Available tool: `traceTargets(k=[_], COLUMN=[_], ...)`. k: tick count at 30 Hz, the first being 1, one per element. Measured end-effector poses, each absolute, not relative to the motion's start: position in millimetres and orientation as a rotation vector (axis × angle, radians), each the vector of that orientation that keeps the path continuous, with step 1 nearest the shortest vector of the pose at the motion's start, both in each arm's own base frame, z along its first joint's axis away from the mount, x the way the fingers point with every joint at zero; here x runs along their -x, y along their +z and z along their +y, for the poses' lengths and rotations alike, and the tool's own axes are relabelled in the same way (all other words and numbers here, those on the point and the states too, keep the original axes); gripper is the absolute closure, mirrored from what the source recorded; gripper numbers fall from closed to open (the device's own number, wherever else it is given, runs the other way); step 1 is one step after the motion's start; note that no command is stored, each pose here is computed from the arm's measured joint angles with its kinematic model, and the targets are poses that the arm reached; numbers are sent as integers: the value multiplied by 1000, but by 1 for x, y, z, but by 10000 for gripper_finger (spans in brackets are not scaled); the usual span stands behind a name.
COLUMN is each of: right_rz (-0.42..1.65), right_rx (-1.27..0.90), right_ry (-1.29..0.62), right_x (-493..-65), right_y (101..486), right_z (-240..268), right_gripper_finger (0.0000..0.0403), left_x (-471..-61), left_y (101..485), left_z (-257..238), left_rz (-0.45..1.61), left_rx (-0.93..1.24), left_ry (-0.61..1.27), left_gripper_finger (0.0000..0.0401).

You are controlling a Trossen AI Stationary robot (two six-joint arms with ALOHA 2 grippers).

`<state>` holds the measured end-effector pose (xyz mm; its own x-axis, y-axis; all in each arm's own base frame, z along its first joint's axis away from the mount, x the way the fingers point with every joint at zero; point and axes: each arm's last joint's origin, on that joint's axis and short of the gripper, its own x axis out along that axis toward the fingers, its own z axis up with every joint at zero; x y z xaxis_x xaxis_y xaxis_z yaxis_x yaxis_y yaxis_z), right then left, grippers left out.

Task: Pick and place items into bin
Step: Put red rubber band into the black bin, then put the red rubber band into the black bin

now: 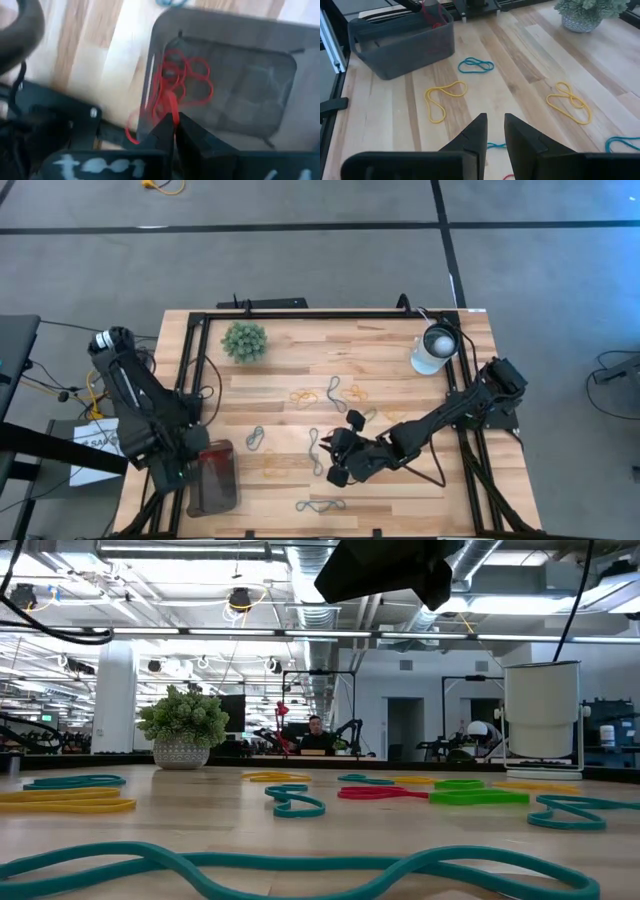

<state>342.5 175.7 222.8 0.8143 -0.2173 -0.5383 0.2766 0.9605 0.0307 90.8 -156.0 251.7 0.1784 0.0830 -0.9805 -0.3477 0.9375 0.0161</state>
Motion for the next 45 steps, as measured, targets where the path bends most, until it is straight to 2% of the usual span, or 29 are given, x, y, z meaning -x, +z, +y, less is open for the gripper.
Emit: traceTargets(k=[11,15,21,30,41,45], right_rz=[561,556,548,525,524,525], right_rx=[-113,-117,-123,-139,-141,-136], right_ry=[-272,-270,-268,-262,-260,-259], right_x=[-344,-345,-345,-347,-347,-347], right_y=[223,223,224,226,226,226], right_z=[172,172,173,174,174,174], right_gripper_finger=[342,342,343,343,343,343], left_x=[-111,-119,-130,-140,-155,-157], left_y=[195,177,174,174,172,172], left_z=[-189,-199,-197,-191,-186,-184], left_rz=[1417,1336,1232,1391,1394,1429], left_rx=[-101,-154,-101,-65,-49,-25], left_ry=[463,483,534,495,454,458], left_gripper_finger=[401,401,401,398,305,283])
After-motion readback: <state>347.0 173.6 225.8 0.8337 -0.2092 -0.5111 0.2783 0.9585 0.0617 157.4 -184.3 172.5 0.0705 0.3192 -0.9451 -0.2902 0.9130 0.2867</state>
